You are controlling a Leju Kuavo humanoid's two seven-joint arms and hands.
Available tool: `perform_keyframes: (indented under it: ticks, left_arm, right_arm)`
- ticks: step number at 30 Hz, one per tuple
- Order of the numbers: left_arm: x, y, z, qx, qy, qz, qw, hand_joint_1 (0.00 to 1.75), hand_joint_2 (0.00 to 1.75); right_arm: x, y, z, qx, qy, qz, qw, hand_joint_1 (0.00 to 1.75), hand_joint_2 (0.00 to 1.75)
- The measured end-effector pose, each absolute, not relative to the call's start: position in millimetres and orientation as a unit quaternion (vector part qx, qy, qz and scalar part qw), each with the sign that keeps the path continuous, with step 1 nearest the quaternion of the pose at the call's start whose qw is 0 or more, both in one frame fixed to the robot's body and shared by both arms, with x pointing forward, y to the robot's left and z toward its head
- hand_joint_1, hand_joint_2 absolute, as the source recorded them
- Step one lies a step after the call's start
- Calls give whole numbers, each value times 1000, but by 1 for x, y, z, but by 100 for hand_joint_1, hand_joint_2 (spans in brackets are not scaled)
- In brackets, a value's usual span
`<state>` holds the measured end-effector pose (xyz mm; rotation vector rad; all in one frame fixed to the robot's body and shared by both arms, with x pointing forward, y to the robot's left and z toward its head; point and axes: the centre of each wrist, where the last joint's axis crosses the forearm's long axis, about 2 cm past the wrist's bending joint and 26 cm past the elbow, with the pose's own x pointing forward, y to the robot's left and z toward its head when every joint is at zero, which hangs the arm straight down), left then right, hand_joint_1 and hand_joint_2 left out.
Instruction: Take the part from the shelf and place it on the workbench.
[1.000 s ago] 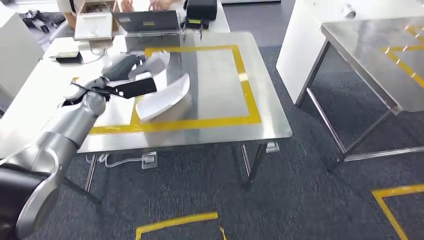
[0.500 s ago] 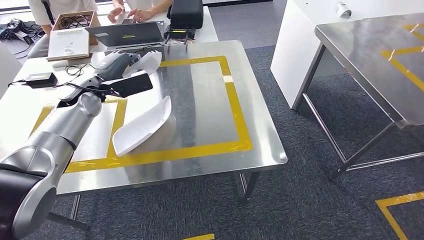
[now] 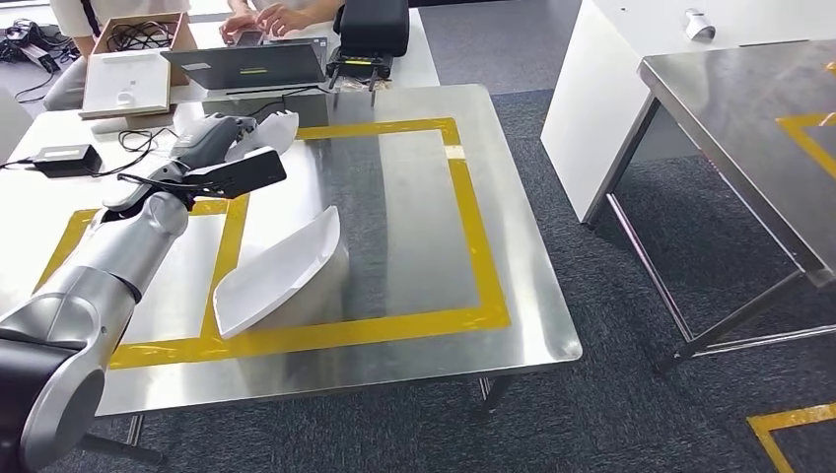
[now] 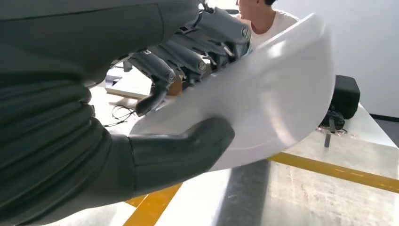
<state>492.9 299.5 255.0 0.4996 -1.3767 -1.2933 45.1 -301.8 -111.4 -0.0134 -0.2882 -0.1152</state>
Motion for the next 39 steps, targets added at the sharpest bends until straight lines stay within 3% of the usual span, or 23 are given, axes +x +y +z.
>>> perform_keyframes:
  ticks: [1,5,22,26,39]
  left_arm:
    - [493,301,255,216,-583,-548,560,0,175]
    - [494,307,259,233,-583,-542,559,0,0]
    - [497,298,267,255,-589,-533,551,0,0]
    - [497,296,267,258,-589,-532,552,0,175]
    - [499,278,276,265,-601,-539,528,0,175]
  right_arm:
    - [45,-302,-111,-6,-144,-57,988,0,0]
    - [46,-302,-111,-5,-146,-54,988,0,0]
    - [48,-302,-111,-5,-144,-55,988,0,0]
    - [48,-302,-111,-6,-145,-56,988,0,0]
    - [48,-301,-111,-5,-147,-61,987,0,0]
